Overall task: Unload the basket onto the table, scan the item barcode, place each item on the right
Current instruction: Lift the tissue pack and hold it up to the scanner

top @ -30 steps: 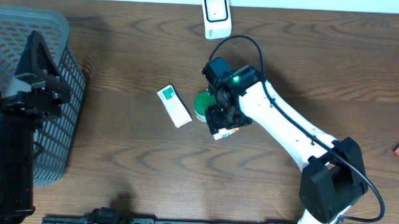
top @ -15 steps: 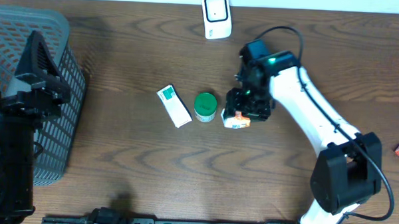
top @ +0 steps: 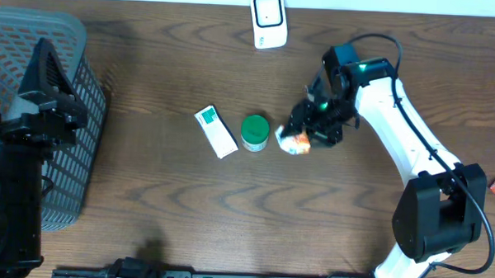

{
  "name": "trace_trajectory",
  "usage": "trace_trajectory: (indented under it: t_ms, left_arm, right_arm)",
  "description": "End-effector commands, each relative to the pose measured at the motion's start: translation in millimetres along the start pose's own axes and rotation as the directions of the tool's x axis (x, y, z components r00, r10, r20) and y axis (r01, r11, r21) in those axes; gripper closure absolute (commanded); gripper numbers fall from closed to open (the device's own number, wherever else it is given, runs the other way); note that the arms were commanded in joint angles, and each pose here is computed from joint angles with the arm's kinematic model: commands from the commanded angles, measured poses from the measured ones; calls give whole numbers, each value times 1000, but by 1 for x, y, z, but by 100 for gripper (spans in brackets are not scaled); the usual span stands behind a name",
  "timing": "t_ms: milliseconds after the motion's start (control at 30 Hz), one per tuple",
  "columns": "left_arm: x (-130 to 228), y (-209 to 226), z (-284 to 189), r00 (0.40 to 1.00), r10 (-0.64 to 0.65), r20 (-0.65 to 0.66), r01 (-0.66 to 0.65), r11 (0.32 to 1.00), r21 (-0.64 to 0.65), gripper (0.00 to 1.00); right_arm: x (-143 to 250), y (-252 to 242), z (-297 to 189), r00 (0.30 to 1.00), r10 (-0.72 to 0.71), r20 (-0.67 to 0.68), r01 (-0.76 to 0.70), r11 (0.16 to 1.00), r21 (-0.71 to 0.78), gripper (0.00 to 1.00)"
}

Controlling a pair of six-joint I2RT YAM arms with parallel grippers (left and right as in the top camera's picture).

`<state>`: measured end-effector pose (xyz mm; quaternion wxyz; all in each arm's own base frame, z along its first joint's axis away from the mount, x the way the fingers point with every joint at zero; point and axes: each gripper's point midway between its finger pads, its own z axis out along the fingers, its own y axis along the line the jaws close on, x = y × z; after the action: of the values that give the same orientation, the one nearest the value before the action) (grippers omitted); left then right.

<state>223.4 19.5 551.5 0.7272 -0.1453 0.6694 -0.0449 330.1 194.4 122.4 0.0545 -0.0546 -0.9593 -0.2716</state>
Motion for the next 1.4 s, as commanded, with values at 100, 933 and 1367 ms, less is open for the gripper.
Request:
trace_trajectory:
  t_ms: [100,933,1367]
  left_arm:
    - [-2,1,-1,1000,-14,8,14,1000,-6,17]
    - [-2,1,-1,1000,-14,8,14,1000,-6,17]
    - [-2,1,-1,1000,-14,8,14,1000,-6,17]
  right_arm:
    - [-47,31,-8,973,-130,188,149,985,-86,42]
    - [-237,90,-43,299,-482,823,409,844,346,32]
    - [-257,69,-14,278,-538,796,382,822,422,5]
